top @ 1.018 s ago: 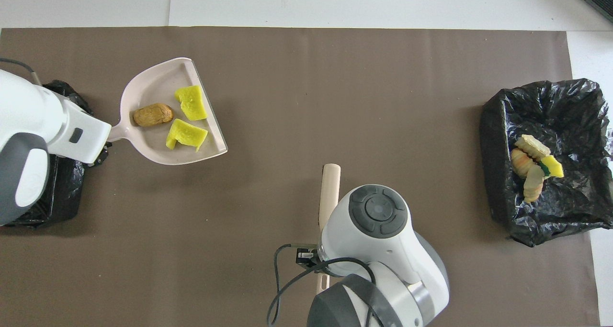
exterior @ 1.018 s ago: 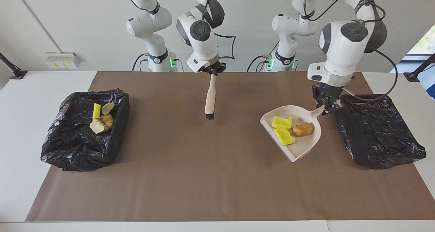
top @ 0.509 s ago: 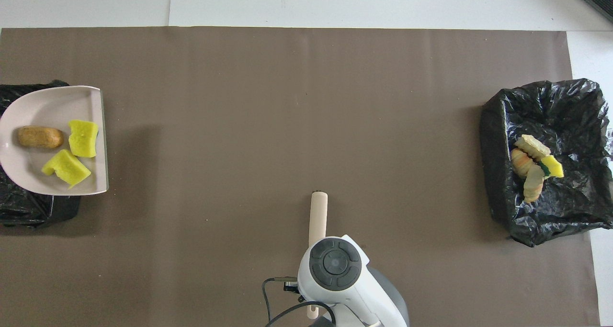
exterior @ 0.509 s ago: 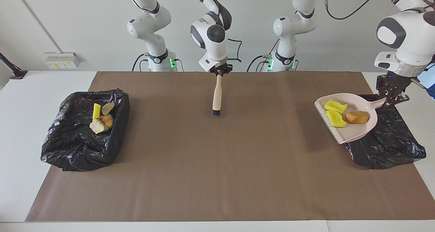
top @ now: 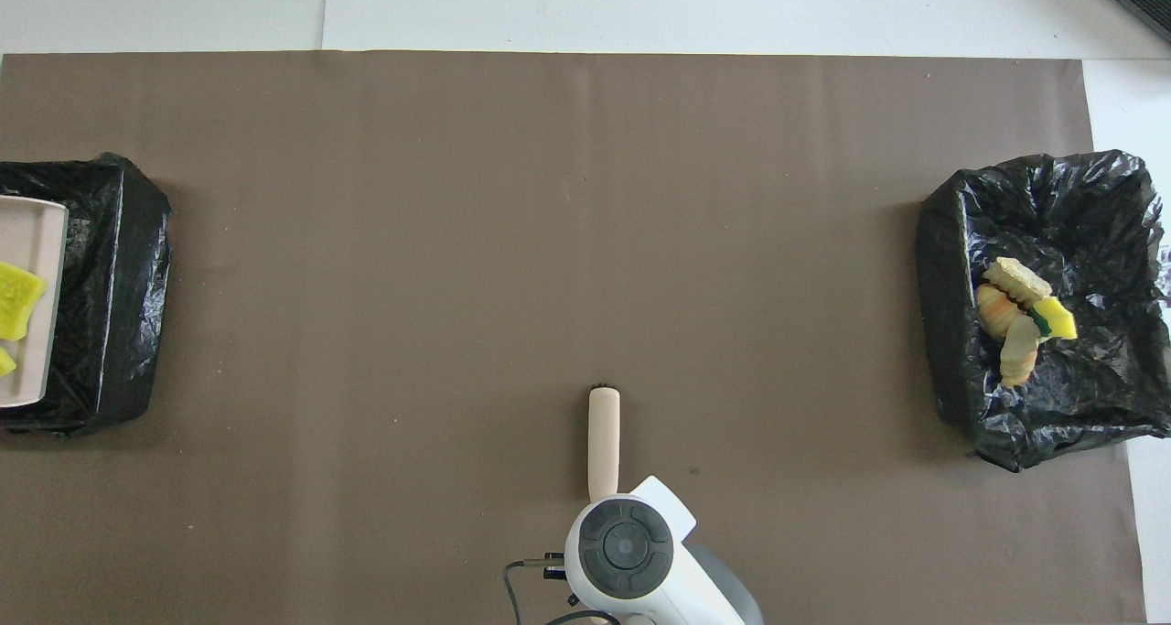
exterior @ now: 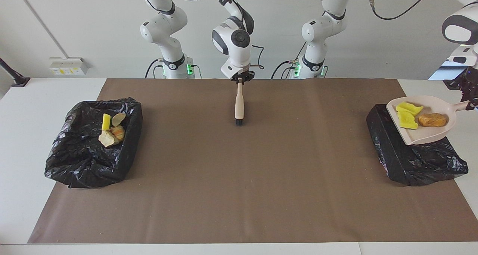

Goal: Sweep and dump trash in bin
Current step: 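Carry the loaded dustpan to the bin nearest the left gripper, then tilt the dustpan over the bin while the right gripper drops the brush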

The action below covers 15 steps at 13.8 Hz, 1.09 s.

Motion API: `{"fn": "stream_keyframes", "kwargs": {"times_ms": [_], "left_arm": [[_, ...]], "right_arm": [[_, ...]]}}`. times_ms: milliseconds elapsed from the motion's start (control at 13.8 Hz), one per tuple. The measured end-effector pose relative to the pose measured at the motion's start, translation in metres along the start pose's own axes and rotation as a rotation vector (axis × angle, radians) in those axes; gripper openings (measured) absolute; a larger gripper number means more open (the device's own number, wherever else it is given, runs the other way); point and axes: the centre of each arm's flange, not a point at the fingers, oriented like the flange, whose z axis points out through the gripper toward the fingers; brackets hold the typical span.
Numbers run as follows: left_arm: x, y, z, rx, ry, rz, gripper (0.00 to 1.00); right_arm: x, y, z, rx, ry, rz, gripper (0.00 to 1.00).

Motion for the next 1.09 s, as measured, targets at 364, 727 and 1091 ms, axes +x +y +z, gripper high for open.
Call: {"fn": "stream_keyframes", "kwargs": {"times_ms": [364,727,1091], "left_arm": [[-0.002,-0.014,0.015,-0.065,-0.191,0.000,0.32],[0.010,-0.029,0.005,-0.085,-0.358,0.027,0.32],[0.008,-0.039,-0.018,-0.088,-0.493,0.075,0.32]], "right_arm": [[0.005,-0.005,-0.013,0.028,0.023,0.000,0.52],[0.038,-0.003,-0.081,0.081,0.095,0.027,1.00],[0.079,0.036,-0.160,0.046,0.172,0.063,1.00]]}}
